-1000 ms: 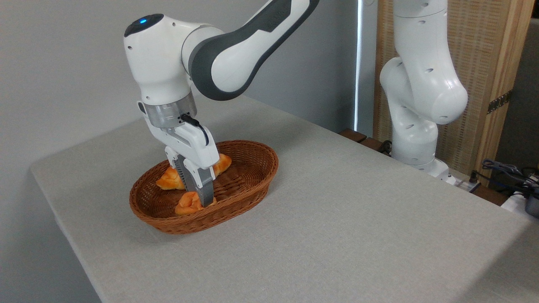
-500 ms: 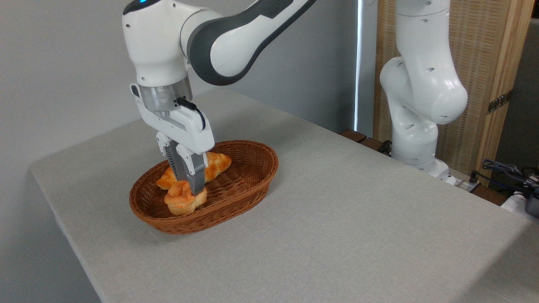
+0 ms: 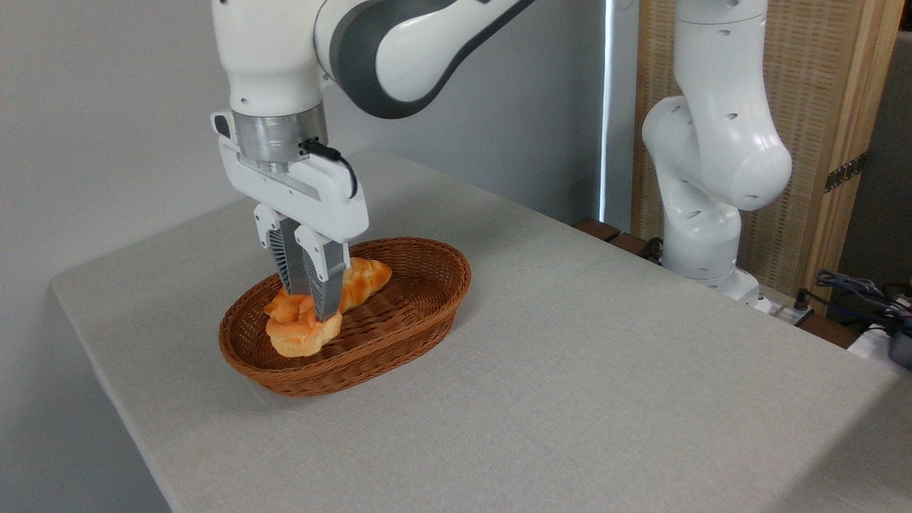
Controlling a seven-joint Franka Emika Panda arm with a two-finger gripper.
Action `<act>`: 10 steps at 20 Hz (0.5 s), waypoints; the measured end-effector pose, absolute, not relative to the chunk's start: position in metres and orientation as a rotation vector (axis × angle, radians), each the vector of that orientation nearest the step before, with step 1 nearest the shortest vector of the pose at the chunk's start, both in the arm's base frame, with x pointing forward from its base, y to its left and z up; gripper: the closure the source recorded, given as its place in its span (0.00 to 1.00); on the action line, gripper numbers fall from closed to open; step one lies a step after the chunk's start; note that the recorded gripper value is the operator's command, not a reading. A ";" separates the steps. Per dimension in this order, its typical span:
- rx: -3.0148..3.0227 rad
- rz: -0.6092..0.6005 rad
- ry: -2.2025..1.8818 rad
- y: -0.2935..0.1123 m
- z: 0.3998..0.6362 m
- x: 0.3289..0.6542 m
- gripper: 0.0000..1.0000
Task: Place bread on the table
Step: 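Lift the bun out of the basket and move it past the rim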
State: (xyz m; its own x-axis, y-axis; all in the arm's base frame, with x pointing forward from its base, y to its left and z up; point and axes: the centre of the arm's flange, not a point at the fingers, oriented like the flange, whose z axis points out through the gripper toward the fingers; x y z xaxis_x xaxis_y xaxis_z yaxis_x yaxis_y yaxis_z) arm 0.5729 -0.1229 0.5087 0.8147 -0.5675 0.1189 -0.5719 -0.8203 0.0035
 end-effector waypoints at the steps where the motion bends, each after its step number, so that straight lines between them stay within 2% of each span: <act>1: 2.964 0.188 -0.902 -0.112 0.514 0.574 0.53; 4: 2.985 0.160 -0.826 -0.081 0.521 0.572 0.48; 5: 2.989 0.123 -0.803 -0.072 0.519 0.570 0.26; 6: 2.994 0.086 -0.776 -0.061 0.517 0.568 0.09; 7: 2.998 0.073 -0.757 -0.054 0.517 0.568 0.01; 10: 3.017 0.044 -0.683 -0.029 0.517 0.566 0.00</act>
State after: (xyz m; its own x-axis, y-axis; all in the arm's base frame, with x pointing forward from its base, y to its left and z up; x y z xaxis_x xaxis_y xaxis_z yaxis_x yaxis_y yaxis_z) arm 0.5664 -0.0295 0.5173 0.9021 -0.4299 0.0381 -0.4313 -0.9013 0.0405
